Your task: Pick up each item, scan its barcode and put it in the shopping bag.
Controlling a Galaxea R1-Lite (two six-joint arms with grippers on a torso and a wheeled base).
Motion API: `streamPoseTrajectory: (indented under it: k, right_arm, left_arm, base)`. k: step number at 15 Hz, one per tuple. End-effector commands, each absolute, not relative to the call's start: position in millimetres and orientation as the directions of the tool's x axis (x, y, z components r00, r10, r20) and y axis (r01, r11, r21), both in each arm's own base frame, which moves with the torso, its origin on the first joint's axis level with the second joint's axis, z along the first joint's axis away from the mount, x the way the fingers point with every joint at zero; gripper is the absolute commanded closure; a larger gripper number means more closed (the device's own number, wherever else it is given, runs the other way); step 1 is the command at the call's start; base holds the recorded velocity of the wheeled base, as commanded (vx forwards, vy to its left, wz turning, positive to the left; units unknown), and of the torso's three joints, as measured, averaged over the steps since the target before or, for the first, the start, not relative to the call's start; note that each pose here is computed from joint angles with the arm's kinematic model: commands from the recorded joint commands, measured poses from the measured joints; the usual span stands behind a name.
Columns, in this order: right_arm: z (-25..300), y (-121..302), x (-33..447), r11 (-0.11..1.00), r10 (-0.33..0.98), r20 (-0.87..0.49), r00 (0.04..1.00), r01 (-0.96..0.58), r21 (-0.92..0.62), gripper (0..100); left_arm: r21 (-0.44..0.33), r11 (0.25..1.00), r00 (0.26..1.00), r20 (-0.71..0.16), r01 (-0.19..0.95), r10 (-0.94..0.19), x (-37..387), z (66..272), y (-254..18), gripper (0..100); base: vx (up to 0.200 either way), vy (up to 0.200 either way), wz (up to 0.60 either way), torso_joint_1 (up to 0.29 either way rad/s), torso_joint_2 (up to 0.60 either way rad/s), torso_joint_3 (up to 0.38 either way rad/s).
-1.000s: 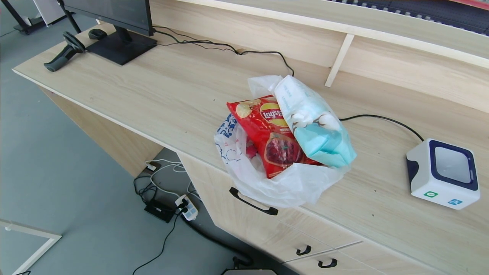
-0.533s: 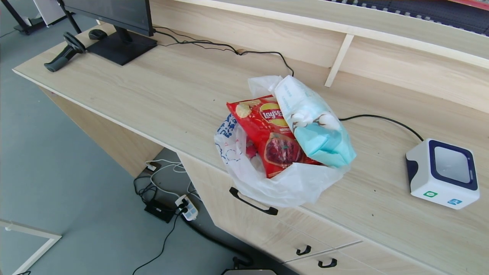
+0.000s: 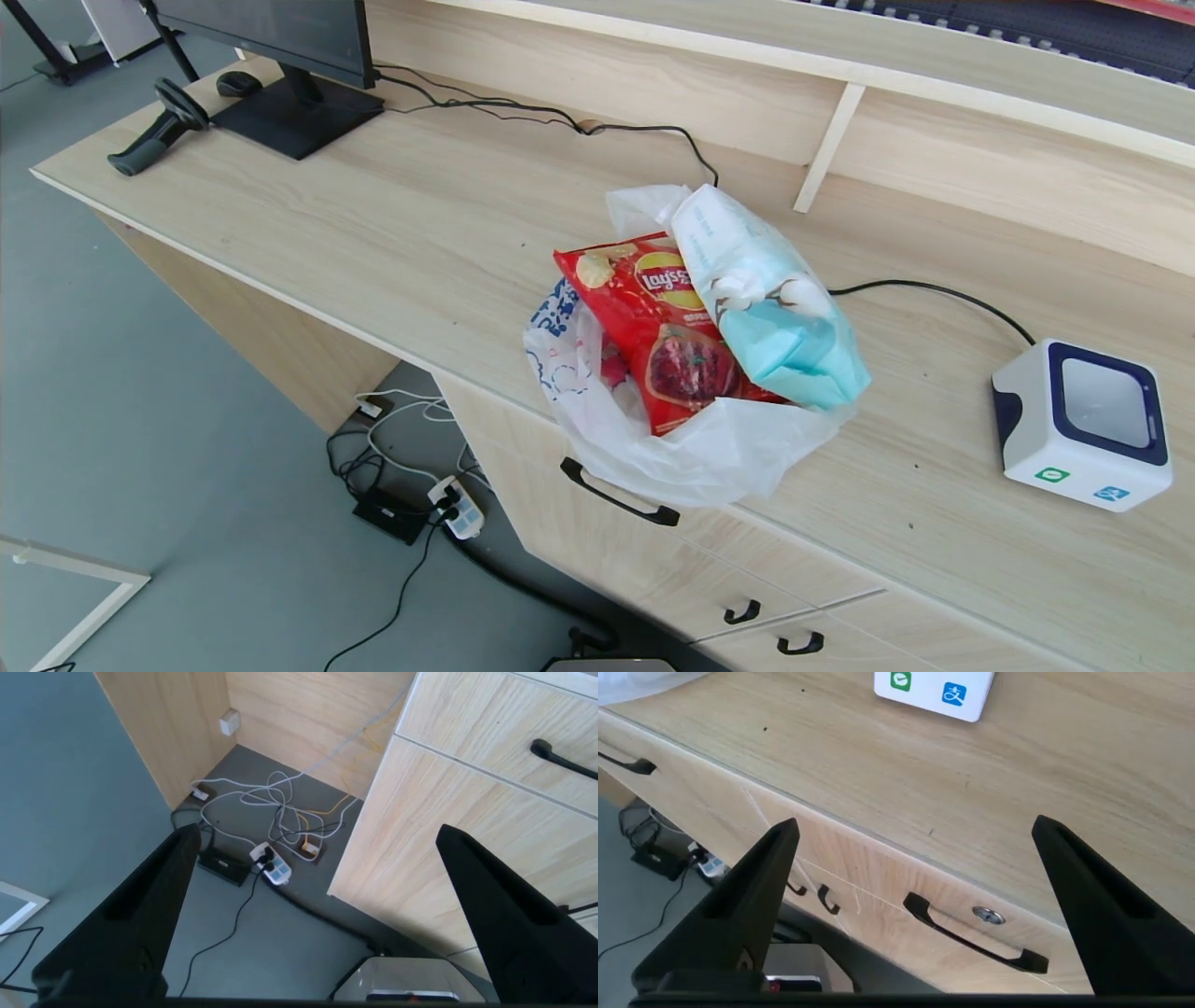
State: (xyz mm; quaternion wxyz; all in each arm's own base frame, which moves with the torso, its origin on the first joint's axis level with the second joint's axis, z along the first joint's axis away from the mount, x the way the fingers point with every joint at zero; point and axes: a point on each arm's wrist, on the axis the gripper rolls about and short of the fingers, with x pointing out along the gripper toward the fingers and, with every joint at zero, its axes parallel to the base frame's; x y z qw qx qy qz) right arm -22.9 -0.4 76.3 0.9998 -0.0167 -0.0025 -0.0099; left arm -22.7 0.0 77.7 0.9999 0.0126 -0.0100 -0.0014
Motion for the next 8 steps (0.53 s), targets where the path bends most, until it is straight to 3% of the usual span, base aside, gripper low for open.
streamPoseTrajectory:
  k: [1, 8]
  right_arm:
    - [76.4, -0.4, -22.8, 0.999, -0.02, 0.005, 1.0, 0.02, -0.035, 0]
    - [76.4, -0.4, -22.8, 0.999, -0.02, 0.005, 1.0, 0.02, -0.034, 0]
  left_arm:
    - [0.025, 1.0, 1.0, 0.02, 0.003, -0.003, -22.7, 77.7, 0.0, 0]
    - [0.025, 1.0, 1.0, 0.02, 0.003, -0.003, -22.7, 77.7, 0.0, 0]
  base:
    - [0.0, 0.0, 0.0, 0.0, 0.0, 0.0]
    - [0.0, 0.0, 0.0, 0.0, 0.0, 0.0]
